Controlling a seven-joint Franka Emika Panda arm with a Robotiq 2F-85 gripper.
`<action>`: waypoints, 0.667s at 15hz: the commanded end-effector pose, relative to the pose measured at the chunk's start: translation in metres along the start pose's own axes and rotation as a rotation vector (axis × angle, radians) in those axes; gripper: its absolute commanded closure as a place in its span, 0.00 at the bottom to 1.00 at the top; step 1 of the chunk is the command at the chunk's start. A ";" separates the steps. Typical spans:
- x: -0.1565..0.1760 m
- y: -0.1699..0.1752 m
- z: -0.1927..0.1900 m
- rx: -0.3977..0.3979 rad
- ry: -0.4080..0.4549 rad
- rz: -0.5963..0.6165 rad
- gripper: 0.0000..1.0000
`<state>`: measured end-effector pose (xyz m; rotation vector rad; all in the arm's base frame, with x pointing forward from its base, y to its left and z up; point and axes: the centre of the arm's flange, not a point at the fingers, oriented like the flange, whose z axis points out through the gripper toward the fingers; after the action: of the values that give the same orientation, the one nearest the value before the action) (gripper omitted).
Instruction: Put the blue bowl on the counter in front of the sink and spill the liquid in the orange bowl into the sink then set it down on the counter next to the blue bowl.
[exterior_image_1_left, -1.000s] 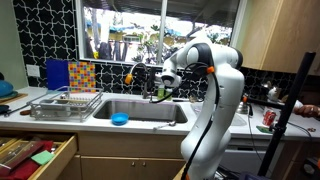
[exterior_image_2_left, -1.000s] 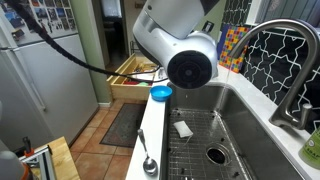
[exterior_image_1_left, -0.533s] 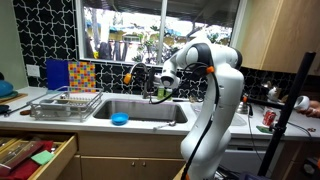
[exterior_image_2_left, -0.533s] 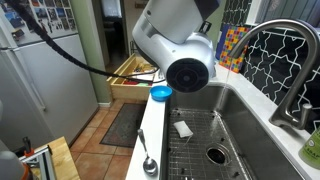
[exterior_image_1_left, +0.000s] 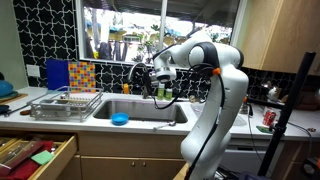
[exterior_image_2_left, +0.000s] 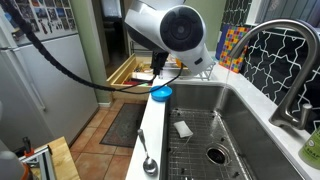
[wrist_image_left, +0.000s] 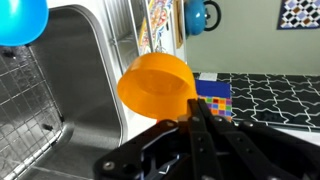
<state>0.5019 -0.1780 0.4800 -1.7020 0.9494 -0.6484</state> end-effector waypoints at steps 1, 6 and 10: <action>-0.031 -0.012 -0.014 -0.170 -0.030 -0.122 1.00; -0.060 -0.010 -0.020 -0.417 -0.140 -0.292 1.00; -0.077 0.002 -0.024 -0.592 -0.287 -0.407 1.00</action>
<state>0.4635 -0.1345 0.4898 -2.3522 0.7099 -0.4808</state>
